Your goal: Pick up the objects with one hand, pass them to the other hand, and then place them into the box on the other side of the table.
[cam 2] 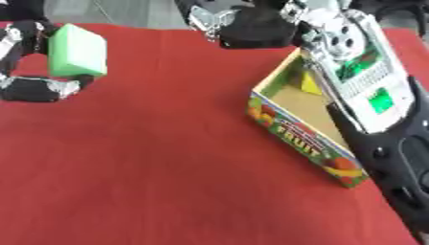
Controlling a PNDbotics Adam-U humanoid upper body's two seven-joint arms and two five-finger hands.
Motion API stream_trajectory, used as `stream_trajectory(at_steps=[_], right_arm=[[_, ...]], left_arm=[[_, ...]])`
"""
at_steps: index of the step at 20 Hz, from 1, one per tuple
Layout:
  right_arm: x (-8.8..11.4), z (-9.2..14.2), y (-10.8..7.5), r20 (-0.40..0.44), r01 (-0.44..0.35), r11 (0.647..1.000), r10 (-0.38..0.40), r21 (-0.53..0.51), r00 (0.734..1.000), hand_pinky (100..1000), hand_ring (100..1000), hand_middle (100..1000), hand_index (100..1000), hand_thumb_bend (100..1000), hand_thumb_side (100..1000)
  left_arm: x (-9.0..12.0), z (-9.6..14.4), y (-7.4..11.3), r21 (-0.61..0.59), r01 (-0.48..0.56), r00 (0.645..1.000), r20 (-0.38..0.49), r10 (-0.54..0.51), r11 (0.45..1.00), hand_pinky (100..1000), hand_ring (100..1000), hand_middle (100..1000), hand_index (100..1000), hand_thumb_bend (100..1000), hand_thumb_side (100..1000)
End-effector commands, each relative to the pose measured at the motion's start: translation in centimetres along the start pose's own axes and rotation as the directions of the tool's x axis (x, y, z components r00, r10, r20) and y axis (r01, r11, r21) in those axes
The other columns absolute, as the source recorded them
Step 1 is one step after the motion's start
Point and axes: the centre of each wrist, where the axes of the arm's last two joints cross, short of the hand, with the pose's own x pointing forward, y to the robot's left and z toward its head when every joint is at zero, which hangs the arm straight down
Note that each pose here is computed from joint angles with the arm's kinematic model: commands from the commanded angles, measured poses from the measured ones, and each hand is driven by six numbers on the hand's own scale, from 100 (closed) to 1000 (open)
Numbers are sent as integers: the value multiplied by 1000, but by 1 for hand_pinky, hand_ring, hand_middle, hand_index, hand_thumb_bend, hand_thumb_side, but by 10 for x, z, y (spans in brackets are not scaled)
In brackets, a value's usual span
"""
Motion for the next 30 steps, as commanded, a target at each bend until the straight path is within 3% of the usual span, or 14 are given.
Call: stream_trajectory(at_steps=[1,9,20,30], right_arm=[[7,-5,0,20,-31,999,31,31,999,826,832,730,806,190,316],[20,22,-2,53,-82,990,77,114,996,828,836,738,812,220,312],[23,18,5,74,-130,966,116,225,990,835,848,754,825,290,294],[28,12,11,84,-184,952,168,245,982,838,856,763,831,320,287]], left_arm=[[4,-3,0,10,-15,999,36,15,1000,665,557,469,481,136,100],[2,-5,-16,-5,-26,998,62,26,1000,663,555,469,481,130,100],[13,-9,-30,-16,-29,993,117,31,999,664,556,469,484,129,100],[29,-13,-44,-33,-32,984,177,38,999,663,555,468,484,124,100]])
